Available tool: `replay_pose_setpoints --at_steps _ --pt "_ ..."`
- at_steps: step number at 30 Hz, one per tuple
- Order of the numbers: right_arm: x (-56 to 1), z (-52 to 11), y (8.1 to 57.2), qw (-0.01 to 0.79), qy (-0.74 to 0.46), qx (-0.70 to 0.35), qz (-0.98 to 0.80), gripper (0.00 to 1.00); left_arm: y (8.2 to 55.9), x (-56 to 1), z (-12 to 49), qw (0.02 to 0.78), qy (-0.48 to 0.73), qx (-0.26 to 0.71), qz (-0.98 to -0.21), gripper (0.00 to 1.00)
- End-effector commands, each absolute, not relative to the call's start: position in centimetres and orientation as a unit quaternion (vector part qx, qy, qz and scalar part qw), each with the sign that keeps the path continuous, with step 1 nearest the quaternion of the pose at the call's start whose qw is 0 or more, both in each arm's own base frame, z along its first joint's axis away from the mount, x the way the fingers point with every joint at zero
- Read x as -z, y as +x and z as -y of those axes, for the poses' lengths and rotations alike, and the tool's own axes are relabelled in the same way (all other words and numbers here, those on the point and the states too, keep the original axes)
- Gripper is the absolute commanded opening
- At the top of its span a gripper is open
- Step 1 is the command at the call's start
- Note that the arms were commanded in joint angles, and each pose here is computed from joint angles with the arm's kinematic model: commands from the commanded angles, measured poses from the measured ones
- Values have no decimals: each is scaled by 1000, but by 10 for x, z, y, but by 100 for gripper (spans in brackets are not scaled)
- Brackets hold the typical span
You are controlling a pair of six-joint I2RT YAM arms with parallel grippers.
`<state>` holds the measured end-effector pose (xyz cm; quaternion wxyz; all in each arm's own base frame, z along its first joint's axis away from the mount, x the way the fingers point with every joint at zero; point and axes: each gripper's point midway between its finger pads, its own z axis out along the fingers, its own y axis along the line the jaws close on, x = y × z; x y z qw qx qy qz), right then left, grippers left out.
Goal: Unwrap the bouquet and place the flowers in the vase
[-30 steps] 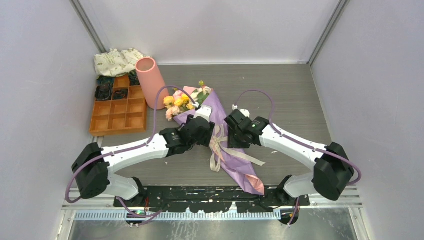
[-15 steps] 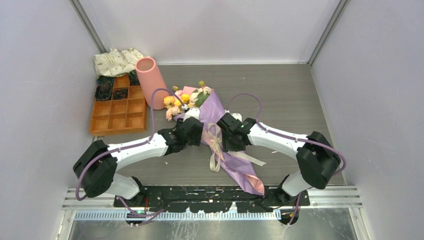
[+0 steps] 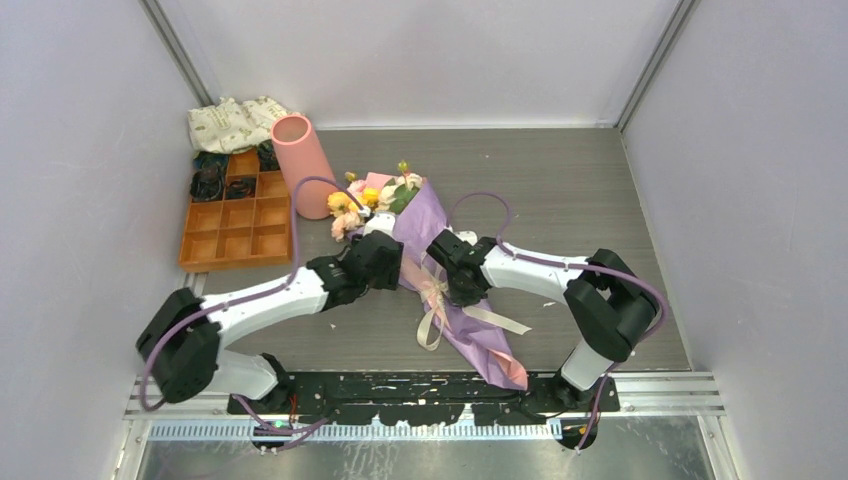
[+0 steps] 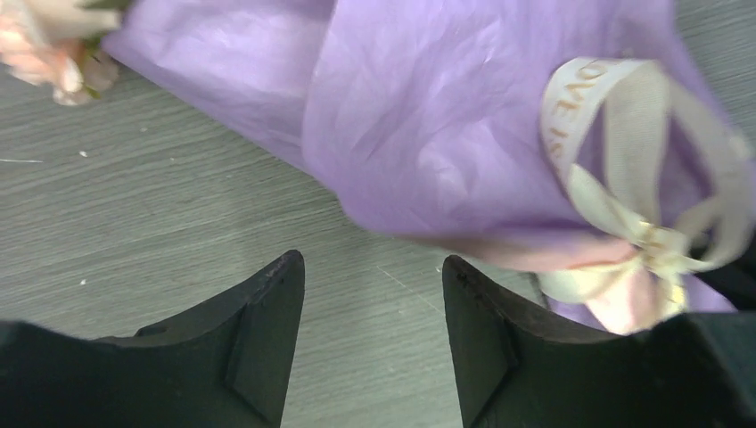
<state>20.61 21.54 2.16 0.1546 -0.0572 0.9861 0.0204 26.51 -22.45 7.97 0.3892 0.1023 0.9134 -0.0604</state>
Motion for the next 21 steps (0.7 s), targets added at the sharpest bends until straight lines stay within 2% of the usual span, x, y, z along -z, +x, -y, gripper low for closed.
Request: replay_pose_setpoints --at_steps 1,3,9,15,21 --pt "-35 -221 216 183 -48 -26 -982 7 263 -154 226 448 67 131 -882 59" --pt "-45 -219 216 193 -45 -25 -980 1 256 -179 226 458 66 161 -872 60" --pt "-97 -217 213 242 -31 -46 -969 1 248 -227 252 472 80 251 -841 62" --pt "-156 -210 209 291 -13 -74 -954 1 273 -193 289 449 92 248 -853 62" --pt "-187 -193 205 316 -4 -72 -946 1 293 -161 297 447 89 211 -865 61"
